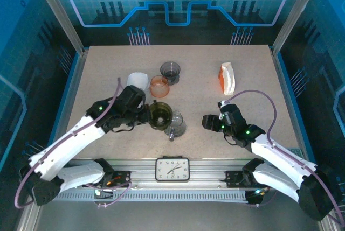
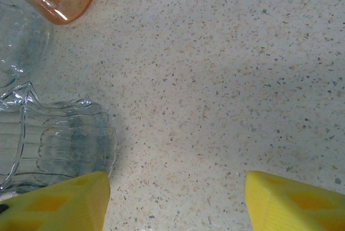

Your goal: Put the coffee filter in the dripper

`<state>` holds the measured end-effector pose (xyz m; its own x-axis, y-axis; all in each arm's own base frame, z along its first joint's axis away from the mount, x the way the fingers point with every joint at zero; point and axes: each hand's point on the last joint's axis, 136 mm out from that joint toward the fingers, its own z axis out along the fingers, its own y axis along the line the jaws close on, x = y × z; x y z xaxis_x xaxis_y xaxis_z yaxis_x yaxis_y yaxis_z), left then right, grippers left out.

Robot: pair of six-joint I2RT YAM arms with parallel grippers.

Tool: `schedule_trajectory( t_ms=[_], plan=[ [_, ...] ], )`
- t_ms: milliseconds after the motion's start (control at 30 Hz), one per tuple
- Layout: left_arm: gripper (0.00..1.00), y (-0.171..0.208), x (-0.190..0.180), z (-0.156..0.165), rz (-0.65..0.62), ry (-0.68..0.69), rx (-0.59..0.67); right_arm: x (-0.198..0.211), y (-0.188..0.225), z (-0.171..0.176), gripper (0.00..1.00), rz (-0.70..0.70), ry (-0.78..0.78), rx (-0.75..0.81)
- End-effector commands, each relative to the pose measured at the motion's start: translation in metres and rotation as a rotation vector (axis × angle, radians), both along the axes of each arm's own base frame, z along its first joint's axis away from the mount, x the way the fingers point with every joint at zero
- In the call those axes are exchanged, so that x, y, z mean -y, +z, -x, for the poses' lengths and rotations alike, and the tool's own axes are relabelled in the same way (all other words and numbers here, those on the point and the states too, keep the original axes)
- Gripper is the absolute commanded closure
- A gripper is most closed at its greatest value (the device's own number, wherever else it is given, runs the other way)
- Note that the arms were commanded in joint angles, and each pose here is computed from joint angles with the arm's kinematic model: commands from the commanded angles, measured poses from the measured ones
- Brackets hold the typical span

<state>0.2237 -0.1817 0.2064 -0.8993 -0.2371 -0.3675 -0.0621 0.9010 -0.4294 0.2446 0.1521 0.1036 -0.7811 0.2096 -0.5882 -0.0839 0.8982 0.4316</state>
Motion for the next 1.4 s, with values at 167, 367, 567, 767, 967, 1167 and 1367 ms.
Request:
schedule_trajectory(
  t_ms=[167,367,567,767,967,1167,1367],
  plan=[
    [1.0,0.011,0.053,-0.033,0.049,-0.17,-0.027,0.006,0.008,-0.001,0.32,-0.006,-0.02,0.018],
    [1.0,-0.006,0.056,-0.037,0.026,-0.203,-0.092,0.01,0.005,0.003,0.32,-0.001,-0.03,0.014],
    [1.0,-0.02,0.053,-0.035,0.008,-0.201,-0.115,0.011,0.005,0.003,0.32,0.003,-0.034,0.014],
    [1.0,-0.036,0.048,-0.032,-0.021,-0.194,-0.134,0.009,0.007,0.001,0.32,-0.001,-0.029,0.015],
    [1.0,-0.044,0.046,-0.032,-0.027,-0.183,-0.14,0.009,0.007,0.001,0.32,-0.001,-0.029,0.013],
    [0.83,-0.047,0.045,-0.031,-0.03,-0.18,-0.142,0.007,0.009,0.0,0.32,-0.004,-0.024,0.013],
    [0.45,-0.026,0.036,-0.036,-0.031,-0.15,-0.075,0.008,0.012,-0.001,0.3,0.001,-0.024,0.014]
  ],
)
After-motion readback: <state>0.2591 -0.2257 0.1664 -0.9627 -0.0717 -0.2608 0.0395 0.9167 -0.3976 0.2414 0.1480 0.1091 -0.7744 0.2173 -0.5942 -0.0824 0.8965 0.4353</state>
